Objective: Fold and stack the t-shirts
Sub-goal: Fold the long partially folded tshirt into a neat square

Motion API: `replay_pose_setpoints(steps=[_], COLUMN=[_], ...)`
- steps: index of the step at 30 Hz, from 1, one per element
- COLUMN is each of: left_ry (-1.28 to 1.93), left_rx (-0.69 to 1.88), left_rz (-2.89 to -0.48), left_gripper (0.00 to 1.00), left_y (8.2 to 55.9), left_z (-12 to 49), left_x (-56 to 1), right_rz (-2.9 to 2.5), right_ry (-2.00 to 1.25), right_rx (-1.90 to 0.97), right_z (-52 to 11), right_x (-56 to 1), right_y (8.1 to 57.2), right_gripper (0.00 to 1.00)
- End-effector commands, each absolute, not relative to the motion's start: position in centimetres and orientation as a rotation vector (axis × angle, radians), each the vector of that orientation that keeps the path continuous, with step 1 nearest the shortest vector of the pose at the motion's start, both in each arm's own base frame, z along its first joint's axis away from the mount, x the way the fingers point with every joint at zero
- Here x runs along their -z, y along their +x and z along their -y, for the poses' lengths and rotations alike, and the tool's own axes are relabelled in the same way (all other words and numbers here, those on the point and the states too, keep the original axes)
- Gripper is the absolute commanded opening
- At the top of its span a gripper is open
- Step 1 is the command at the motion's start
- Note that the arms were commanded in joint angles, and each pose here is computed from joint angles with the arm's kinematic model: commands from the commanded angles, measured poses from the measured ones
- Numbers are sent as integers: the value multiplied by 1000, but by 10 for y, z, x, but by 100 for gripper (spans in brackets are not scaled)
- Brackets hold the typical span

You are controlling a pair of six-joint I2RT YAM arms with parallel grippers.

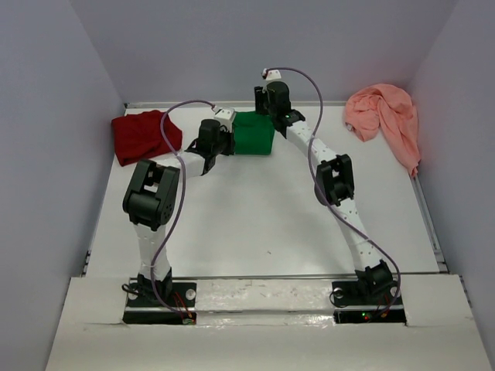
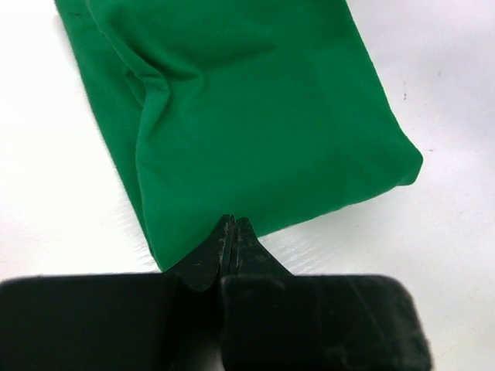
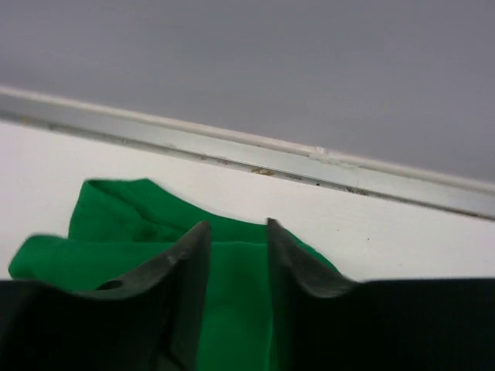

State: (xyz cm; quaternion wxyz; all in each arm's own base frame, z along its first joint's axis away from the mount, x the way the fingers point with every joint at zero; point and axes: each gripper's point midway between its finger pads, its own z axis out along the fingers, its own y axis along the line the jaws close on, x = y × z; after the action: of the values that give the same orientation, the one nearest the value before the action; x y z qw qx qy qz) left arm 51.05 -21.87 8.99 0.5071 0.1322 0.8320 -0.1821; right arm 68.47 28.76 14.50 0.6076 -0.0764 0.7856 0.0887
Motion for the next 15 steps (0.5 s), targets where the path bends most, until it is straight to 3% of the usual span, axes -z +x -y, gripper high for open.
replay_pose_setpoints(steps=[1,3,5,6,7,8,10,15], left_ry=[273,259,265,265,272,274,300,324], left_rx=[377,341,322,320,325,331,349,387], left_rz=[-1818,-1788,-1770,-1754,-1755,-1747,-1761,-1812], left_gripper=[0,0,16,23,40,47,55,59], left_y=[520,519,516,516,516,517,514,515], left_z=[211,209,212,214,217,220,229,244], left_x=[-155,-168,-175,-182,-183,-188,-186,-174], right_rz=[-1748,-1840,-1893,-1861,-1937,-1962,-1945,-2125], right_ry=[-275,-356,-422,-456,-544,-582,-583,-661], right_rx=[-301,-339,-377,-390,-417,-410,-414,-479], right_z=[-308,-309,-308,-303,-302,-296,-284,-273], right_x=[-216,-206,-201,-233,-200,-198,-225,-193], right_y=[661,634,609,590,567,553,527,474], right_gripper=[66,68,68,67,69,70,75,79])
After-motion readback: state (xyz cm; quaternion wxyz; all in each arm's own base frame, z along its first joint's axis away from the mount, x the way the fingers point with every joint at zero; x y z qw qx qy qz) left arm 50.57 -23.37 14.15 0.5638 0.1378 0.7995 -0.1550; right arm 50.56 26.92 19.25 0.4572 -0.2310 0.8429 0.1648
